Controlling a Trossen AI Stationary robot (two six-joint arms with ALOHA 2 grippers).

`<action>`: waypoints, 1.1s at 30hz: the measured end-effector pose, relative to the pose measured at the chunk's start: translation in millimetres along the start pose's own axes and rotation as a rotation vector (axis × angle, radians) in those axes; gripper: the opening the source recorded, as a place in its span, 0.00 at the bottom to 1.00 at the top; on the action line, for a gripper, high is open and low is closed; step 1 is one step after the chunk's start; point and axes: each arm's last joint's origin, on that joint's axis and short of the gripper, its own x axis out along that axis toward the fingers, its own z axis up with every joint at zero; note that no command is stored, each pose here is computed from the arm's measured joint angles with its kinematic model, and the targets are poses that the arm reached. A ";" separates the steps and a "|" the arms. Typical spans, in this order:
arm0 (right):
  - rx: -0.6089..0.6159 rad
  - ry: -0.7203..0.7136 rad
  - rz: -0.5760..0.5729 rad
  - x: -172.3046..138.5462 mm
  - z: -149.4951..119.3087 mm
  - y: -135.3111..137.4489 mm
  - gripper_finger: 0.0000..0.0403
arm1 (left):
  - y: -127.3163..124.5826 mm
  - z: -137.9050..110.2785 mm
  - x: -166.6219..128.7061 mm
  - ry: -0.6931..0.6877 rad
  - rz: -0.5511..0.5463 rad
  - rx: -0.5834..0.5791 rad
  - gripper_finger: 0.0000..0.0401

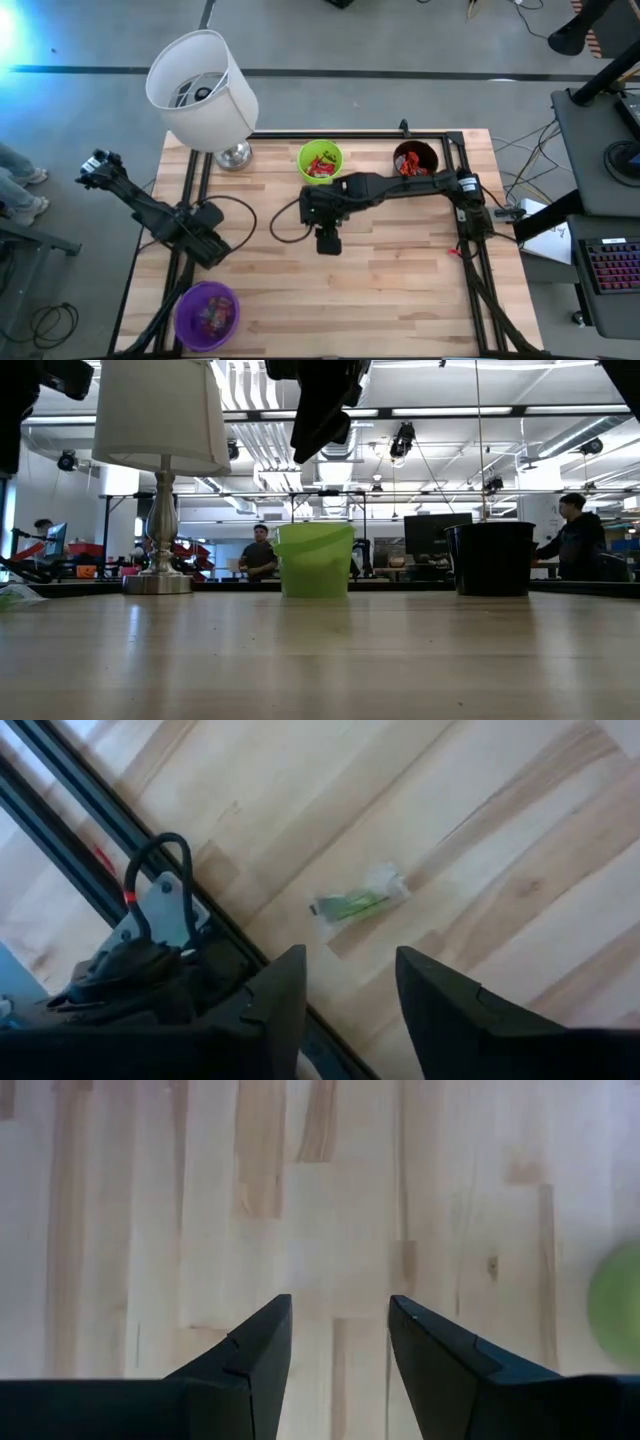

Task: Sort candy
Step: Put the green gummy candy into the violet bucket

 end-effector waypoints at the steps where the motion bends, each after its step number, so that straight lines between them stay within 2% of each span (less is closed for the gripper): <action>1: -0.005 0.000 -0.001 -0.1 0.1 -1.4 0.40 | 0.1 0.9 1.6 0.000 0.001 -0.001 0.36; 3: -0.015 -0.001 -0.003 -0.4 0.2 -3.6 0.40 | -0.8 2.6 4.9 -0.014 0.001 0.026 0.39; 5: -0.036 0.001 -0.004 -0.5 0.1 -4.8 0.40 | -3.7 3.3 9.3 -0.034 -0.011 0.121 0.41; 9: -0.101 0.004 -0.004 -0.7 -0.2 -6.1 0.40 | -16.9 3.4 21.5 -0.074 -0.109 0.281 0.41; 11: -0.140 0.003 -0.003 -0.7 -0.1 -6.6 0.40 | -23.1 3.5 26.7 -0.098 -0.160 0.305 0.41; 13: -0.166 0.003 -0.003 -0.8 -0.1 -7.5 0.40 | -24.3 3.3 32.9 -0.095 -0.168 0.280 0.41; 20: -0.178 0.002 -0.011 -1.6 0.1 -14.4 0.40 | -15.2 0.6 55.3 -0.003 -0.096 0.031 0.41; 25: -0.175 0.002 -0.012 -1.7 0.1 -15.7 0.40 | -11.2 0.2 64.8 0.092 -0.061 -0.338 0.40; 33: -0.201 0.003 -0.012 -1.7 0.1 -15.7 0.40 | -10.7 4.5 64.5 0.122 -0.049 -0.644 0.40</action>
